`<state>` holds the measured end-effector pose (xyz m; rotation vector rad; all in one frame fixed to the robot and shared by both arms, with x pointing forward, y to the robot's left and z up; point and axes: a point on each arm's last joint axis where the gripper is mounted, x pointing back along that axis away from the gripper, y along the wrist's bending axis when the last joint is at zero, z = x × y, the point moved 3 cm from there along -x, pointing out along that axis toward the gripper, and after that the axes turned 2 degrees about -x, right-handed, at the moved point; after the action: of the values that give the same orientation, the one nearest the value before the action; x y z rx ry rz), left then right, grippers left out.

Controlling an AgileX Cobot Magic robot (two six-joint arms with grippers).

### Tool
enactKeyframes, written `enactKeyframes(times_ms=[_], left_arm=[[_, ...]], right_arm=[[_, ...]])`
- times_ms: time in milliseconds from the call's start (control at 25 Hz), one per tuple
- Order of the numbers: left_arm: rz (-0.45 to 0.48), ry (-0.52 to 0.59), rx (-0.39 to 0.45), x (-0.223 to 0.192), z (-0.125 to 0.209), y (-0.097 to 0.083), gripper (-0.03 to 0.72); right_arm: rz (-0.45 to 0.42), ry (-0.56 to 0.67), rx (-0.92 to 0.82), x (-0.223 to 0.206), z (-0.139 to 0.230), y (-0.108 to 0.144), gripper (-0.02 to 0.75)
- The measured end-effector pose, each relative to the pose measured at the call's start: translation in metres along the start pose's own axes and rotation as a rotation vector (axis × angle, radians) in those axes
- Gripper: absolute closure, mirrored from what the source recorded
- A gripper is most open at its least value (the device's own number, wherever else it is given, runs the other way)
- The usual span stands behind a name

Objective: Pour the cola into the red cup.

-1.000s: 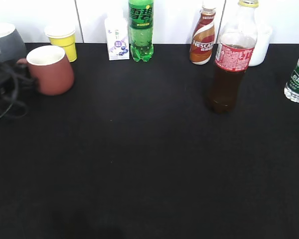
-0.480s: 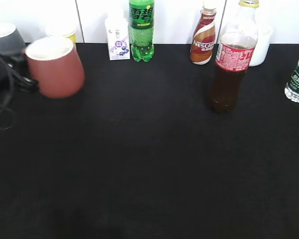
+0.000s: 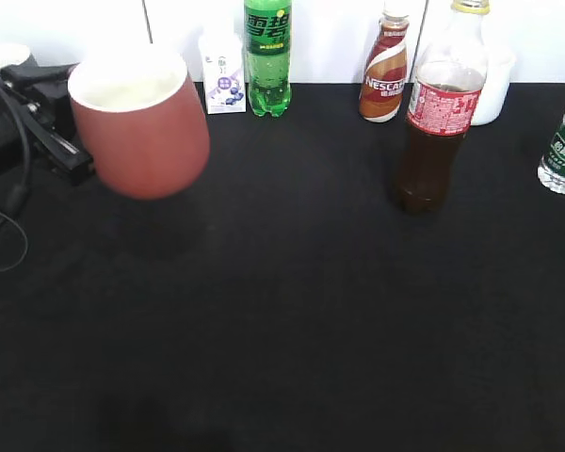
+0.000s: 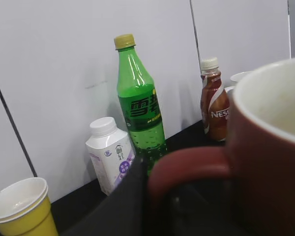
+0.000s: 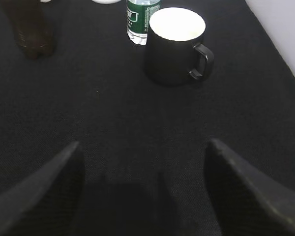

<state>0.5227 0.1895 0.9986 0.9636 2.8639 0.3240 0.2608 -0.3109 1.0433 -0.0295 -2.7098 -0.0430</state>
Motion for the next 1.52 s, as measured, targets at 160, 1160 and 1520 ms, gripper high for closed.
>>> enactKeyframes(times_ms=[160,1160,1520], left_arm=[[0.014,-0.005,-0.008,0.0,-0.001,-0.002,0.643],[0.046,0.004,-0.013,0.0,0.0,-0.006,0.643],[0.036,0.006,-0.007,0.0,0.001,-0.004,0.643]], right_arm=[[-0.024,-0.055,0.017,-0.001,-0.016,0.004,0.162],[-0.495,-0.132,0.103,-0.259,-0.032,0.097,0.066],[-0.581,-0.161,0.125,-0.309,-0.044,0.116,0.066]])
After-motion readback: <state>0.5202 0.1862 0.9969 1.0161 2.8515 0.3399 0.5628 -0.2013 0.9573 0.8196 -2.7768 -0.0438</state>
